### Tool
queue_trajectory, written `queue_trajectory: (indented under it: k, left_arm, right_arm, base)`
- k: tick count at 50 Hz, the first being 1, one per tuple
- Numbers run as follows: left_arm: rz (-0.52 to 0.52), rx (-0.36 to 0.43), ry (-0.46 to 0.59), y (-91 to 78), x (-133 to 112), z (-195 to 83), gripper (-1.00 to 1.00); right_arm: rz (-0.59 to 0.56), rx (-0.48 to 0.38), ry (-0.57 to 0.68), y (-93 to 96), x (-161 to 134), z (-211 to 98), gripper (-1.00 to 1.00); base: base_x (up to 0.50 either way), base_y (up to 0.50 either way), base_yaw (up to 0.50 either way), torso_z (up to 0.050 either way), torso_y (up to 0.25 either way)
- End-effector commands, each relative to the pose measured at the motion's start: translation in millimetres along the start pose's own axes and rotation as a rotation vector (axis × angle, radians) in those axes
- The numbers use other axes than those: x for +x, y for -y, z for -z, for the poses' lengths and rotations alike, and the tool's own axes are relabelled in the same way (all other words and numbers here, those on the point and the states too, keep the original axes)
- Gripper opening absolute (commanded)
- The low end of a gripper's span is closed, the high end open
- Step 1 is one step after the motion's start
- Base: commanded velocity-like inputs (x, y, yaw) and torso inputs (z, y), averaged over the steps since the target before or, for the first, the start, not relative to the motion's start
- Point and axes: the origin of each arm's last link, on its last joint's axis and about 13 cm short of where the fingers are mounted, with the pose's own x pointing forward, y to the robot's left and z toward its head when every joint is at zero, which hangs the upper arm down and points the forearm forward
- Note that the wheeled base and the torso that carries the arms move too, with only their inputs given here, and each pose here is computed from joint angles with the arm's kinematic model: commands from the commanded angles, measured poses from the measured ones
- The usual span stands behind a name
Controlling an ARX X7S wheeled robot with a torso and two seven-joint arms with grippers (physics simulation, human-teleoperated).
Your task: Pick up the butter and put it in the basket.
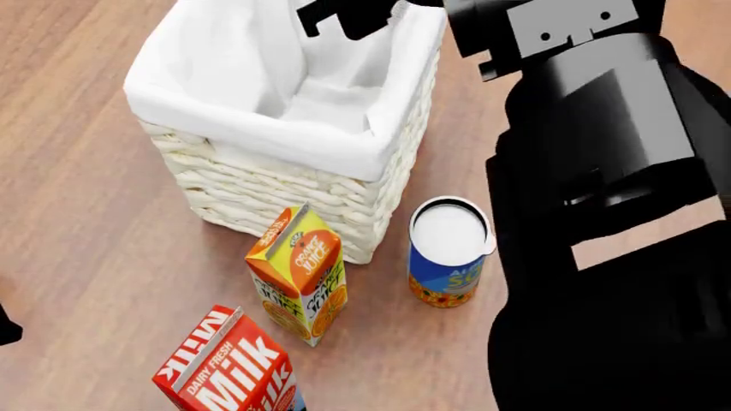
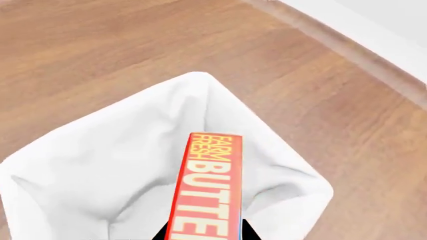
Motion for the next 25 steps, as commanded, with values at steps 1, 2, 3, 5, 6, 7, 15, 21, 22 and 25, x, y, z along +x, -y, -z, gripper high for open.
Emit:
queue_trajectory:
  k: [1,2,3,5,6,7,15,21,22,25]
  left_arm:
    - [-0.005,-0.002,-0.003,0.6,-1.2,-0.8,1.0]
    - [-0.005,-0.003,-0.003,0.6,-1.3,-0.9,1.0]
    - [-0.005,-0.003,-0.002,0.7,-1.5,-1.1,1.0]
    - [-0.006,-0.003,-0.002,0.9,-1.5,-2.1,1.0]
    - [-0.006,-0.004,-0.003,1.0,-1.7,-2.2,1.0]
    - [-0.006,-0.003,-0.003,1.2,-2.0,-2.1,1.0]
    - [-0.014,-0.004,-0.003,1.1,-3.3,-3.6,1.0]
    - [-0.013,-0.004,-0.007,2.2,-5.0,-4.4,1.0]
    - [-0.012,-0.004,-0.007,2.2,-4.9,-4.2,1.0]
    - [-0.013,-0.005,-0.01,2.4,-5.1,-3.9,1.0]
  right_arm:
    - [-0.093,0.064,0.072,-9.4,-1.3,-13.2,-1.0]
    - [-0.098,0.082,0.077,-9.8,-1.2,-12.9,-1.0]
    - [-0.1,0.091,0.078,-10.2,-1.0,-12.6,-1.0]
    - [-0.111,0.11,0.083,-11.4,-0.1,-11.9,-1.0]
    - [-0.113,0.116,0.085,-11.6,0.3,-11.5,-1.0]
    - [-0.111,0.125,0.086,-11.9,0.6,-11.0,-1.0]
    - [-0.101,0.172,0.083,-13.1,1.8,-7.8,-1.0]
    - [-0.097,0.195,0.052,-14.4,0.9,-6.2,-1.0]
    - [-0.096,0.196,0.048,-14.5,0.6,-6.3,-1.0]
    - [-0.102,0.192,0.034,-15.7,-0.4,-7.4,-1.0]
  base:
    - [0.0,0.0,0.0,0.0,0.0]
    - [0.0,0.0,0.0,0.0,0.0]
    - [0.0,0.0,0.0,0.0,0.0]
    - [0.0,0.0,0.0,0.0,0.005]
    - [0.0,0.0,0.0,0.0,0.0]
    - [0.0,0.0,0.0,0.0,0.0]
    - [0.0,0.0,0.0,0.001,0.001]
    - [0.0,0.0,0.0,0.0,0.002]
    - [0.0,0.0,0.0,0.0,0.0]
    - [0.0,0.0,0.0,0.0,0.0]
